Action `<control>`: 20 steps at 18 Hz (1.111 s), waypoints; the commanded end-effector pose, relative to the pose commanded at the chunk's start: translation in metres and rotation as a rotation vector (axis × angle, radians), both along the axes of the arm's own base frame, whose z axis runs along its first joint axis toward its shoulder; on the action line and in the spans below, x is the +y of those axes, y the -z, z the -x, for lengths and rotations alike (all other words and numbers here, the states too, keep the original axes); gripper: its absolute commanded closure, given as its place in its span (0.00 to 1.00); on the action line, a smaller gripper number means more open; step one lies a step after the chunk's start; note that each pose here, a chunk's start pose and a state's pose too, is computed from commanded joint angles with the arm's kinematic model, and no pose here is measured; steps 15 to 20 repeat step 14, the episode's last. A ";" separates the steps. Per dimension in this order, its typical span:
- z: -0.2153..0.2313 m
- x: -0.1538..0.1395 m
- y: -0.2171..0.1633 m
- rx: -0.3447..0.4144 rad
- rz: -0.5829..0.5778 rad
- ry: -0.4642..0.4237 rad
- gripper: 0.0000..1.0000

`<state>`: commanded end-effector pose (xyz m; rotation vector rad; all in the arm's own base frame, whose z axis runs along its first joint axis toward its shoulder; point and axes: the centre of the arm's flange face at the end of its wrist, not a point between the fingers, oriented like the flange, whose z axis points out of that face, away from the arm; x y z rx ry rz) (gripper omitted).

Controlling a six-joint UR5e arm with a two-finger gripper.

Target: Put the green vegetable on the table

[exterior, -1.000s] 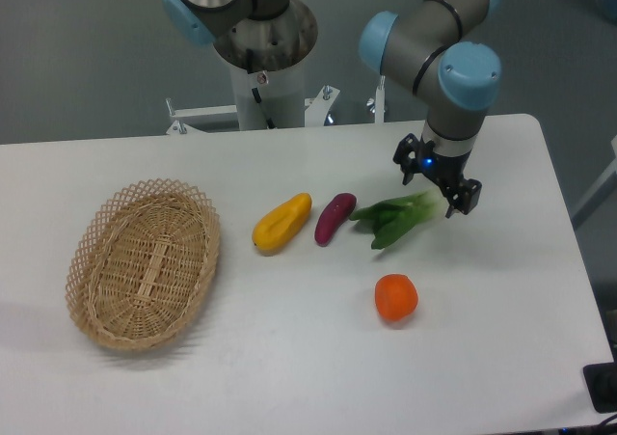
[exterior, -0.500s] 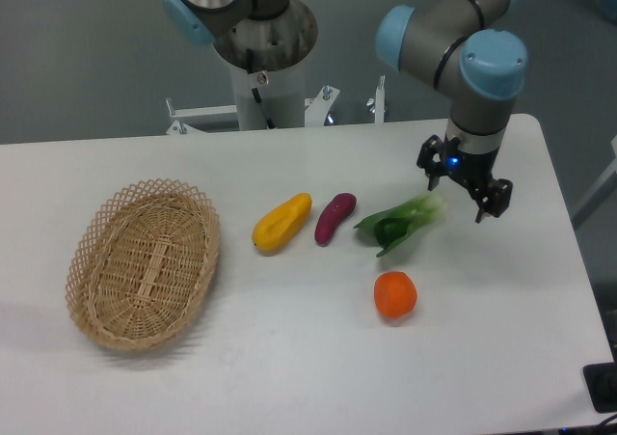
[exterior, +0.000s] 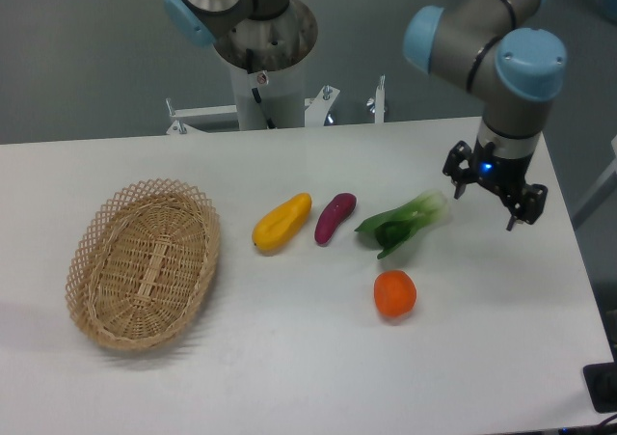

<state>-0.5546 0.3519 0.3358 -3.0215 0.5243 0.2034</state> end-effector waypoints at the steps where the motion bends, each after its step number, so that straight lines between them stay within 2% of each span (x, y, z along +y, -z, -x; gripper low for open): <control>1: 0.004 0.001 -0.001 0.004 -0.002 0.000 0.00; 6: 0.015 0.013 0.007 -0.001 -0.003 -0.024 0.00; 20: 0.014 0.014 0.008 -0.004 -0.001 -0.025 0.00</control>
